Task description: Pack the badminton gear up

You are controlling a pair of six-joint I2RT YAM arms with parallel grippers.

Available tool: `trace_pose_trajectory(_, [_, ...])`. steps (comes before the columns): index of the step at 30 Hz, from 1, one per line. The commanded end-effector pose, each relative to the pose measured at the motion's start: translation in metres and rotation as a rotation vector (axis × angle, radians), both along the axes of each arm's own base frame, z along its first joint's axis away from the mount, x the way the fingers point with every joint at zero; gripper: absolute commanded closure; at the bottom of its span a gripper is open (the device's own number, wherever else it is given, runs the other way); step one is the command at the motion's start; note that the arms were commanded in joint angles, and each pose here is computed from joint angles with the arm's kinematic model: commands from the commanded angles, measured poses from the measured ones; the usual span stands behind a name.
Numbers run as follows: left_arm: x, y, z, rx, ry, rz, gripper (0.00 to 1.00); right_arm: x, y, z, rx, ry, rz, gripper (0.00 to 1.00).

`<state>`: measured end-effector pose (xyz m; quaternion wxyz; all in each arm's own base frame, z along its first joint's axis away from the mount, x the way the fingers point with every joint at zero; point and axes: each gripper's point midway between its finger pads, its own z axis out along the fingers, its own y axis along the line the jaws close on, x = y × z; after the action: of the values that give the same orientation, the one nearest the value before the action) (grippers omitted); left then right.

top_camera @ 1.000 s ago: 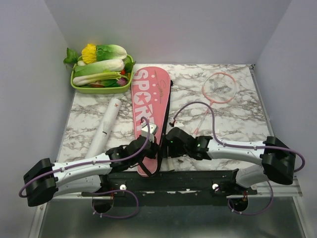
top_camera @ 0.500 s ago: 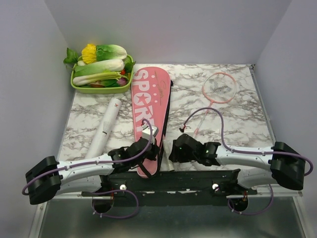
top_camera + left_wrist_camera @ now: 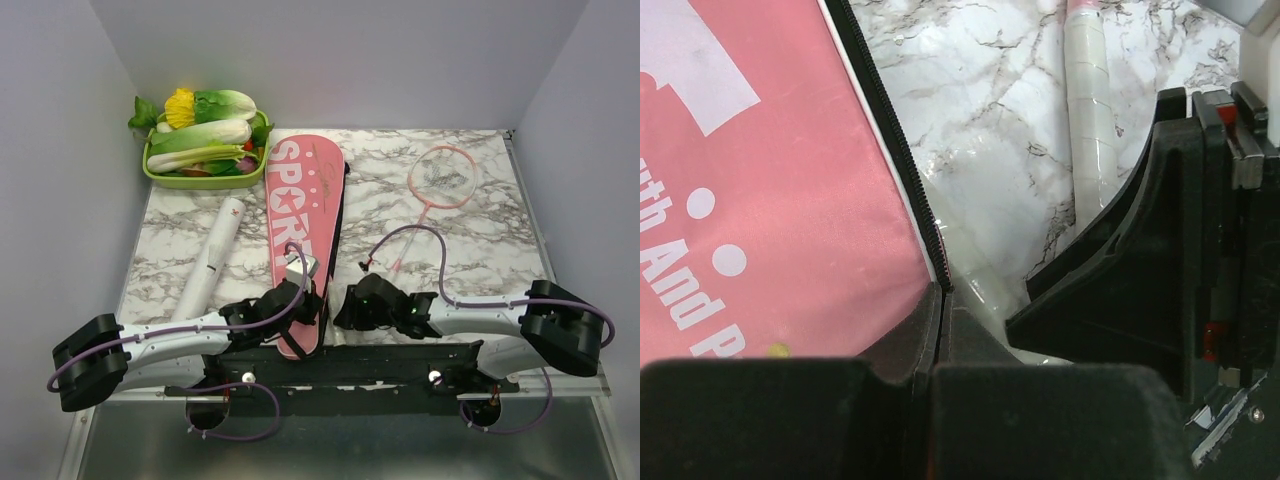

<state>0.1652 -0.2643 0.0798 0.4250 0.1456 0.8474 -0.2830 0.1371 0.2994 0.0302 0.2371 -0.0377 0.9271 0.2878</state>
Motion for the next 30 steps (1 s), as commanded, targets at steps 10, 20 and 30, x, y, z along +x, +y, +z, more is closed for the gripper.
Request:
trace_pose_trajectory(10, [-0.004,-0.006,0.010,-0.071,-0.009,-0.016,1.00,-0.010,0.031,0.000,0.183,0.064,0.032,0.68])
trace_pose_trajectory(20, [-0.007,-0.003,0.010,-0.090,-0.004,-0.022,1.00,-0.013,0.050,0.007,0.300,0.095,0.047,0.70])
trace_pose_trajectory(30, [-0.010,-0.001,0.013,-0.102,-0.006,-0.026,1.00,-0.004,0.071,0.020,0.395,0.051,0.069,0.72])
